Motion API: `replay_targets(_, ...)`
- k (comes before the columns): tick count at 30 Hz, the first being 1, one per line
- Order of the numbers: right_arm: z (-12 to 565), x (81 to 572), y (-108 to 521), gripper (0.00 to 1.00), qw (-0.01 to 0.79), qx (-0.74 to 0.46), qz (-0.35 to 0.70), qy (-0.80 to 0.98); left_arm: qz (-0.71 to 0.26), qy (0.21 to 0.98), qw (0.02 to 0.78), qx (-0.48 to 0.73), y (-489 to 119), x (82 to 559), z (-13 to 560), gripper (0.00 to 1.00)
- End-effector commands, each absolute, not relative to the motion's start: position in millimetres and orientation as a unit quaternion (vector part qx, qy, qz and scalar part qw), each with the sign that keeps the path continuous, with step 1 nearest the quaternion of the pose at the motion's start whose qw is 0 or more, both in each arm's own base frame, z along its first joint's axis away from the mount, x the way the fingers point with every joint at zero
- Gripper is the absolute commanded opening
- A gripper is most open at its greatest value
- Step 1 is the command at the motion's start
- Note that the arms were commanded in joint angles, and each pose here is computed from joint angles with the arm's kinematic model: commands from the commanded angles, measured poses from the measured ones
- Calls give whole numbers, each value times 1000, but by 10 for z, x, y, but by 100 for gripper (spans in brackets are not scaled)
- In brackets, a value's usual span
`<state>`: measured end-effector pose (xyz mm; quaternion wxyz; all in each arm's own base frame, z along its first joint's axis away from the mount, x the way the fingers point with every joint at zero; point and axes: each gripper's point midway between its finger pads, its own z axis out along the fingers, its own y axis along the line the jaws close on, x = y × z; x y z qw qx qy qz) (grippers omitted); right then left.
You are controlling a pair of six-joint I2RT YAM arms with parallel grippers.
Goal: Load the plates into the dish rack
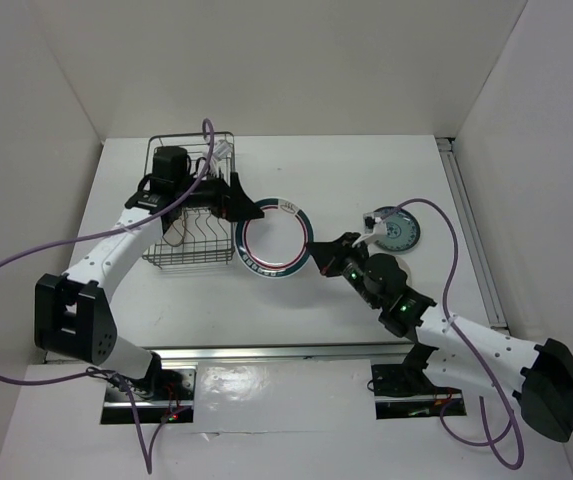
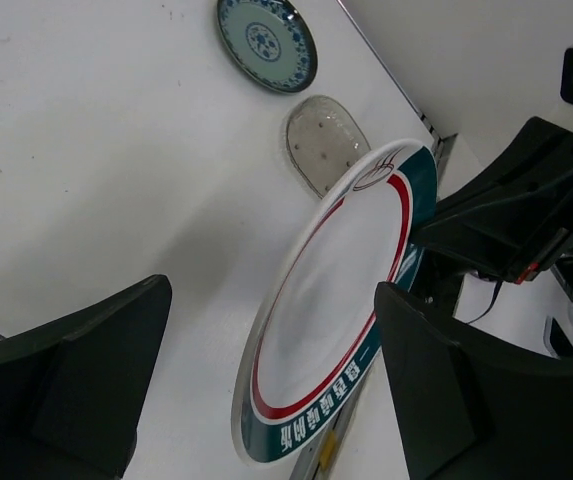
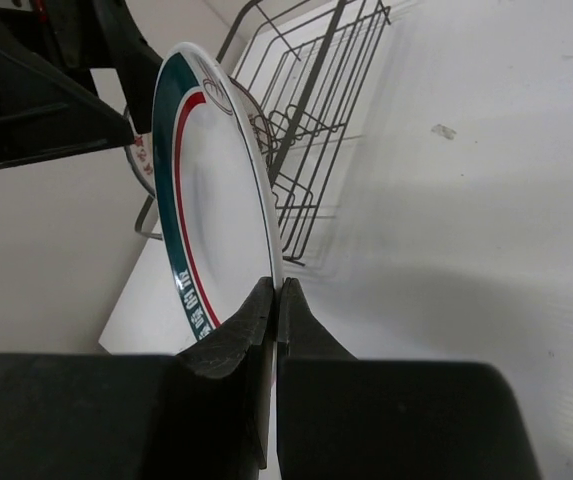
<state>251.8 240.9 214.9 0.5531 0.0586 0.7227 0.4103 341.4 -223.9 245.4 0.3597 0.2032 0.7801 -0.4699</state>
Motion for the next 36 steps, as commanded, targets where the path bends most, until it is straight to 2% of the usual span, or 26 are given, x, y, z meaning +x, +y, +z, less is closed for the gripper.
replay_targets(1, 2939, 2549, 2475, 0, 607, 53, 469, 639, -487, 744, 380, 253, -2316, 3379, 2704, 95)
replay_targets(3, 2983, 2553, 2475, 0, 611, 51, 468, 636, -496, 741, 372, 257, -2333, 3355, 2685, 86)
replay_targets(4, 3027, 2578, 2450, 0, 617, 52, 465, 633, -496, 744, 368, 255, -2336, 3369, 2653, 69)
replay_targets(5, 3042, 2581, 2453, 0, 616, 51, 464, 634, -500, 739, 367, 262, -2343, 3348, 2660, 58)
replay_targets(8, 3016, 2607, 2428, 0, 618, 51, 456, 638, -496, 741, 370, 260, -2338, 3366, 2682, 12)
replay_targets(9, 3062, 2608, 2429, 0, 620, 51, 458, 634, -493, 743, 372, 258, -2333, 3380, 2676, 4)
replay_targets(10, 3063, 2608, 2429, 0, 620, 51, 458, 634, -490, 743, 377, 258, -2324, 3381, 2703, 0)
replay_targets(12, 3040, 2609, 2430, 0, 618, 51, 456, 638, -483, 741, 388, 257, -2308, 3378, 2760, 0)
replay_targets(14, 2986, 2630, 2405, 66, 618, 53, 451, 642, -469, 737, 413, 256, -2268, 3361, 2899, 0)
replay_targets(15, 2957, 2640, 2394, 87, 615, 60, 448, 646, -453, 744, 426, 246, -2225, 3393, 2927, 0)
replay_targets(16, 2968, 2653, 2383, 100, 616, 63, 444, 647, -410, 765, 447, 217, -2109, 3504, 2921, 0)
replay_targets(18, 2891, 2675, 2362, 100, 612, 63, 426, 663, -334, 780, 501, 173, -1845, 3583, 3115, 0)
replay_targets(19, 2900, 2679, 2361, 100, 613, 59, 421, 665, -247, 797, 537, 124, -1531, 3738, 3117, 0)
replay_targets(20, 2827, 2689, 2344, 100, 609, 61, 411, 676, -203, 805, 550, 91, -1338, 3738, 3146, 0)
replay_targets(22, 2803, 2688, 2343, 100, 607, 60, 408, 679, -94, 788, 609, 11, -816, 3694, 3415, 0)
replay_targets(25, 2715, 2693, 2329, 100, 602, 58, 403, 687, 6, 762, 646, -44, -346, 3563, 3643, 0)
replay_targets(28, 2641, 2678, 2337, 100, 596, 53, 400, 695, 64, 752, 651, -79, -112, 3577, 3613, 0)
replay_targets(33, 2520, 2690, 2368, 100, 584, 35, 388, 712, 133, 781, 604, -81, 24, 3790, 3279, 0)
replay_targets(36, 2456, 2687, 2410, 100, 578, 24, 386, 719, 159, 776, 605, -82, 96, 3820, 3269, 0)
